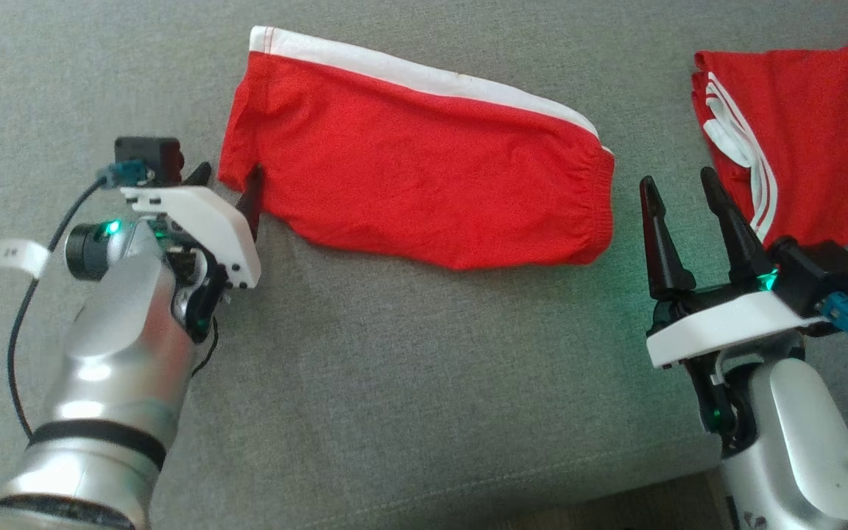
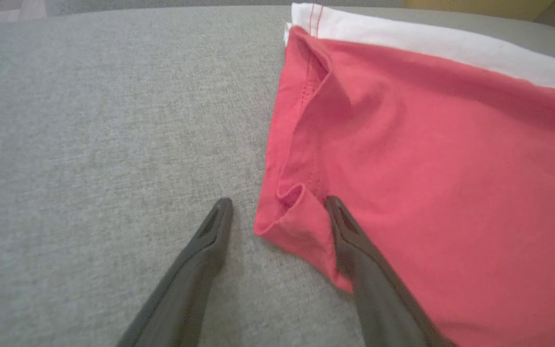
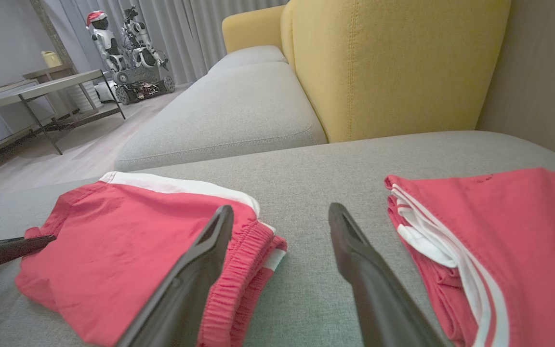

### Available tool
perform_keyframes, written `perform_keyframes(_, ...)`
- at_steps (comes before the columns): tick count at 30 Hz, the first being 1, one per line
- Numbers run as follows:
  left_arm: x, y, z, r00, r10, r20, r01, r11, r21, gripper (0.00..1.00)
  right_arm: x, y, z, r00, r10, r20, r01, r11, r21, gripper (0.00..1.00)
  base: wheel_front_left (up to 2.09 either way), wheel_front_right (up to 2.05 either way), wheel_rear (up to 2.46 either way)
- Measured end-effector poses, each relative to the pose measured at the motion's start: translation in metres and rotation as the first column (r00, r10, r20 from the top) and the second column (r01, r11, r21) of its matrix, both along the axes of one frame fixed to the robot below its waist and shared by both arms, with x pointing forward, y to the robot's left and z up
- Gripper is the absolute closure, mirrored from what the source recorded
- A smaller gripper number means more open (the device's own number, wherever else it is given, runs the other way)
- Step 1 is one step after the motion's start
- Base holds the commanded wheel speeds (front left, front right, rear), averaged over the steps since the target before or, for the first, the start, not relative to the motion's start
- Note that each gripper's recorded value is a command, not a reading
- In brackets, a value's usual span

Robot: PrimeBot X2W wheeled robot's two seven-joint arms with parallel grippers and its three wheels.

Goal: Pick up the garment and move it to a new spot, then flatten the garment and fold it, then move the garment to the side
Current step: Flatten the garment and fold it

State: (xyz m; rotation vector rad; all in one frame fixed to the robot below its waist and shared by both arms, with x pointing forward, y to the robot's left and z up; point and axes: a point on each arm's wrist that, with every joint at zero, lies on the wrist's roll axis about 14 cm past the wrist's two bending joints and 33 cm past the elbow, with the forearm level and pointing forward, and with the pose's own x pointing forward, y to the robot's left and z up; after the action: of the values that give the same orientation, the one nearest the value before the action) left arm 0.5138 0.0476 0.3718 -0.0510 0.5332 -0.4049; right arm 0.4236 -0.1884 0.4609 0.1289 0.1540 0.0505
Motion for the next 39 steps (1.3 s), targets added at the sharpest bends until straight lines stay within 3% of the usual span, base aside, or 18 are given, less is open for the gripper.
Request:
perform_keyframes(2, 0.003, -0.004, -0.001, 1.0, -0.006, -0.02, 0.006, 1.0, -0.004, 0.0, 0.0, 0.0, 0.0, 1.0, -0.003, 0.001, 0.003, 1.0, 0.001, 0.0, 0.0, 0.0, 0.0)
perform_keyframes(3, 0.004, -0.006, -0.002, 0.999, -0.004, -0.041, 0.004, 1.0, -0.012, 0.14, 0.0, 0.0, -0.001, 1.0, -0.004, -0.001, 0.004, 1.0, 0.008, 0.0, 0.0, 0.0, 0.0)
perform_keyframes(4, 0.005, -0.007, -0.003, 0.999, -0.004, -0.046, 0.004, 1.0, -0.011, 0.56, 0.0, 0.0, -0.001, 1.0, -0.005, -0.002, 0.005, 1.0, 0.01, 0.0, 0.0, 0.0, 0.0)
perform_keyframes(6, 0.006, -0.008, -0.004, 0.998, -0.012, -0.054, 0.011, 1.0, -0.013, 1.0, -0.001, -0.001, -0.002, 1.0, -0.006, -0.005, 0.006, 1.0, 0.01, 0.0, 0.0, 0.0, 0.0)
perform_keyframes(20, 0.001, -0.001, 0.003, 0.998, 0.05, 0.037, -0.047, 0.995, -0.086, 1.0, 0.005, 0.004, 0.0, 1.0, 0.003, 0.005, -0.003, 1.0, 0.028, 0.0, 0.0, 0.0, 0.0)
perform_keyframes(39, -0.095, 0.046, 0.004, 0.96, 0.274, 0.056, -0.26, 0.949, -0.179, 1.0, 0.002, 0.023, 0.007, 0.999, 0.051, -0.003, -0.051, 0.998, 0.044, 0.0, 0.0, 0.0, 0.0)
